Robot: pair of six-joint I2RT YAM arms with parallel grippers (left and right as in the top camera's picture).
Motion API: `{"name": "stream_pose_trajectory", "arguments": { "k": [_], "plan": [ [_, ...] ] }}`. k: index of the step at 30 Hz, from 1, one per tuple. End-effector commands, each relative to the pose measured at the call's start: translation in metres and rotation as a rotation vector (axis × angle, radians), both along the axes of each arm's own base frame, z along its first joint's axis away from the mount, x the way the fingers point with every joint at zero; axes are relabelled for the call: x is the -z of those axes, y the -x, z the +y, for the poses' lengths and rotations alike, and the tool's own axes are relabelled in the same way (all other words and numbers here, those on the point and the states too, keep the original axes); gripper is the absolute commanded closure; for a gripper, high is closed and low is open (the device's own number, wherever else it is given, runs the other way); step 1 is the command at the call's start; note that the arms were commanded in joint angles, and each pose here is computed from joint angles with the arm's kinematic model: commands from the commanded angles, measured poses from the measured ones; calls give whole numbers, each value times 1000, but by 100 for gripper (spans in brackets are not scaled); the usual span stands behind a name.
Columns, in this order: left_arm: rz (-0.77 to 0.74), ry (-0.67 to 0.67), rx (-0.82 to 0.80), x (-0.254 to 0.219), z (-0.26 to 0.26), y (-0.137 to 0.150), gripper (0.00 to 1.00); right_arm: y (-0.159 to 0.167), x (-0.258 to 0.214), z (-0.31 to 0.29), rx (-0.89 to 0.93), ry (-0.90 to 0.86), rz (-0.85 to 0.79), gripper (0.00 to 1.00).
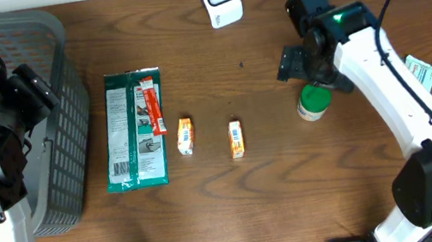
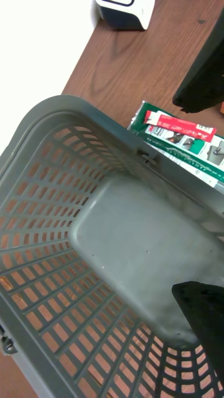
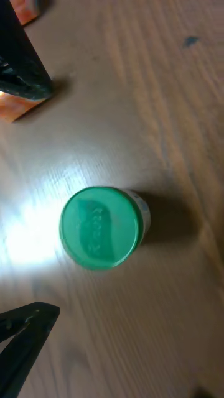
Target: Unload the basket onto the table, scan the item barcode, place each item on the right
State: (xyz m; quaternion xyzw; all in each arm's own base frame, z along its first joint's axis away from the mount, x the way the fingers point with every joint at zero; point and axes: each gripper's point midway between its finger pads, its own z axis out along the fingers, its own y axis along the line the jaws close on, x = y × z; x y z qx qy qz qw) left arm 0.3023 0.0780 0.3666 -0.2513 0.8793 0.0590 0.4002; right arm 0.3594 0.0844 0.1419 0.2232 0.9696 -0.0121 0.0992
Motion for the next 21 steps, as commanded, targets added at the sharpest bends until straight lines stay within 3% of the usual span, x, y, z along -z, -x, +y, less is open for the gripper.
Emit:
{"name": "stream_pose_trajectory", "arguments": {
  "k": [1, 11, 18, 21],
  "plan": [
    [-2, -6, -12, -1, 3, 0, 12, 8, 25, -2, 216, -34, 26, 1],
    [-2, -6, -12, -1, 3, 0, 12, 19, 64, -18, 466, -19, 23, 1],
    [-2, -6, -12, -1, 3, 0, 12, 15, 70, -19, 468, -17, -4, 19],
    [-2, -6, -12, -1, 3, 0, 12, 15, 70, -20, 468, -12, -3, 20]
  ]
}}
